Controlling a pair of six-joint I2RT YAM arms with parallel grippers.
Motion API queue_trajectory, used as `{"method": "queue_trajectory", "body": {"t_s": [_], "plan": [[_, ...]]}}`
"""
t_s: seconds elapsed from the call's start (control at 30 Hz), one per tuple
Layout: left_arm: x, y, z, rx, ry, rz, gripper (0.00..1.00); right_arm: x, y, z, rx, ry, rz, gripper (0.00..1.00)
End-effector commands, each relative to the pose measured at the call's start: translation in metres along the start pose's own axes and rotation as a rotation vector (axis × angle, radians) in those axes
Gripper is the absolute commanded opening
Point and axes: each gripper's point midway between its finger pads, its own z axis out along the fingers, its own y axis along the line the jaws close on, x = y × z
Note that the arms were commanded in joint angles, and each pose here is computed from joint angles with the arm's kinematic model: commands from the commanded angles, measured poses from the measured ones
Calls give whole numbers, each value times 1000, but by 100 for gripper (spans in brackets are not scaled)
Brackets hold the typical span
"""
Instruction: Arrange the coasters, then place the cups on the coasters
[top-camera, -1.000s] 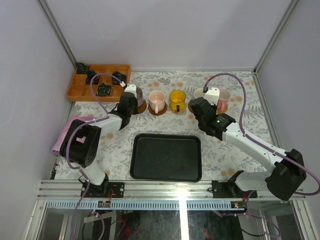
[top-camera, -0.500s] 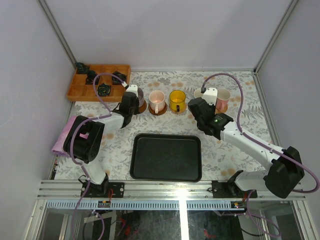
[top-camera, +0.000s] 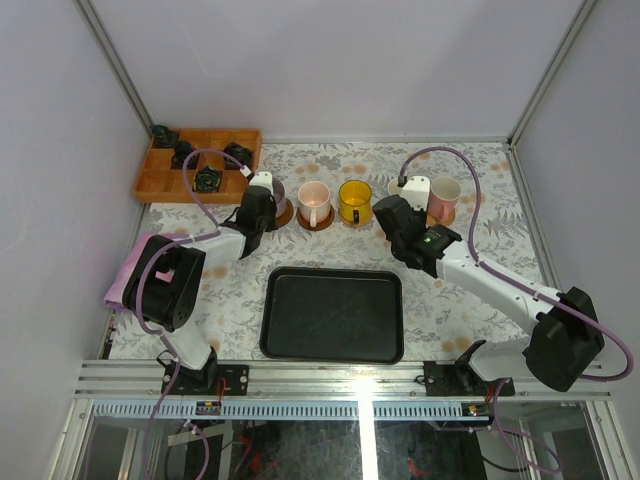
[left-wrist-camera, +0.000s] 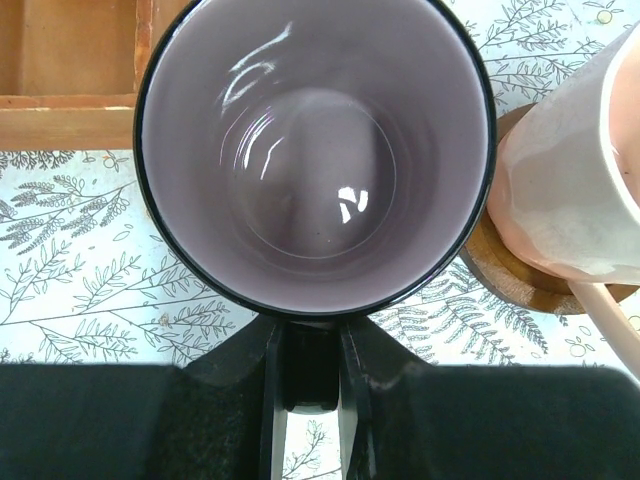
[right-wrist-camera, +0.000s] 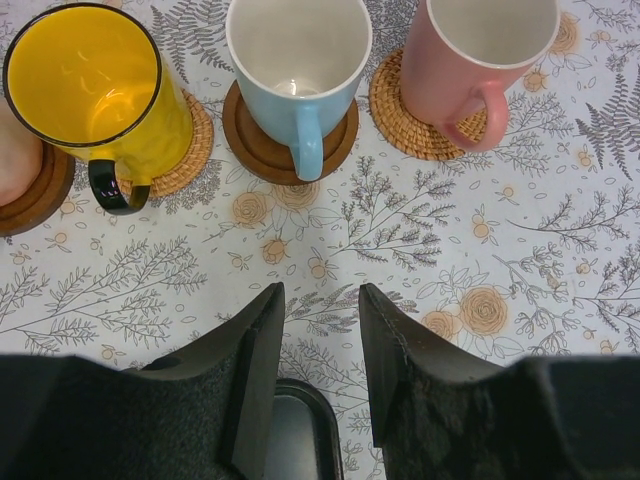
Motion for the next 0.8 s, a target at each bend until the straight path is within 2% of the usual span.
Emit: {"method": "queue_trajectory", "body": {"t_s": [0.0,0.77], "plan": [[-33,-2,-7,6,-99,-54,0,-21,2,-3,-9,-46,48,43],[-10,-3,1,-12,55,-49,0,-18,6,0,-16,-36,38,43]]}}
